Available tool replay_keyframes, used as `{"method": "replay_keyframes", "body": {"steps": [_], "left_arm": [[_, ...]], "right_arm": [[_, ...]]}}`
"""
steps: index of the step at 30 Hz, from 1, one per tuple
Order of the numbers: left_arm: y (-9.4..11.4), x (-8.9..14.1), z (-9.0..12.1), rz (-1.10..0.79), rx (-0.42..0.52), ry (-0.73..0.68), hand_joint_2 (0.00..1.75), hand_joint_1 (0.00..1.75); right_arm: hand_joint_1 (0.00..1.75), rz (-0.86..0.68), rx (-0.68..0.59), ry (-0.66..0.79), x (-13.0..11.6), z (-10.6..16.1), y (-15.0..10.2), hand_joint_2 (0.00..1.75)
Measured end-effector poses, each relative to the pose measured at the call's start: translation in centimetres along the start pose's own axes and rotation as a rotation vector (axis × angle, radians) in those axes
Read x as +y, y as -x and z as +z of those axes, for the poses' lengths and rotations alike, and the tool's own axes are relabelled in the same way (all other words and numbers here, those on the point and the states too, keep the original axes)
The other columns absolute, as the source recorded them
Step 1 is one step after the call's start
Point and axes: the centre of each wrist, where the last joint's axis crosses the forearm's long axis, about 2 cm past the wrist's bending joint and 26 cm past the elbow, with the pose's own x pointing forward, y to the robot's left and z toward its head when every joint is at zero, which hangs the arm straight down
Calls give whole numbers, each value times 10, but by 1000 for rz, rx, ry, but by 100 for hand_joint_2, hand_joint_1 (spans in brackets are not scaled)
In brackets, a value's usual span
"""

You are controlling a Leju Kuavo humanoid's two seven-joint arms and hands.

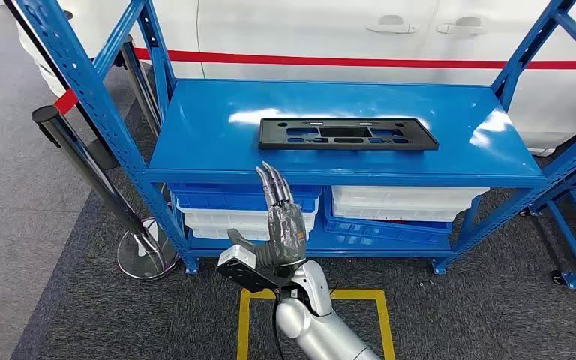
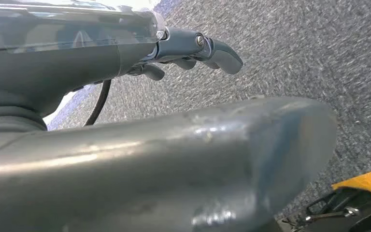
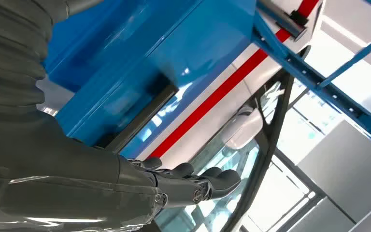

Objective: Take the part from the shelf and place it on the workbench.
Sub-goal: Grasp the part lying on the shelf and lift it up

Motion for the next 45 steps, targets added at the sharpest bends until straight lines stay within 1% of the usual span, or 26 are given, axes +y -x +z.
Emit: {"method": "replay_keyframes", "body": {"steps": [3,8,12,14,16,20,23,29,34,45], "left_arm": [[0,0,0,-1,-3,9,0,0],[0,-1,0,-8,13,24,0,0],[0,-1,0,-15,38,33,0,0],[0,-1,0,-20,47,39,0,0],[0,-1,0,-22,54,48,0,0],[1,-1,0,-29,61,57,0,0],[0,-1,0,-31,61,56,0,0],[-1,-1,0,-34,64,56,0,0],[-1,-2,0,-35,65,57,0,0],[-2,-3,1,-32,59,70,0,0]], "right_arm": [[0,27,17,18,-6,-2,8,175],[0,51,41,81,-19,-15,18,175],[0,58,38,123,-24,-21,17,0],[0,45,54,145,-25,-25,15,0],[0,22,100,162,-26,-26,15,0],[0,-13,192,186,-29,-35,20,0],[0,-34,227,189,-31,-40,24,0],[0,-61,240,148,-26,-34,27,0],[0,-58,253,109,-22,-23,32,0],[0,-91,251,69,-14,-13,28,0]]}}
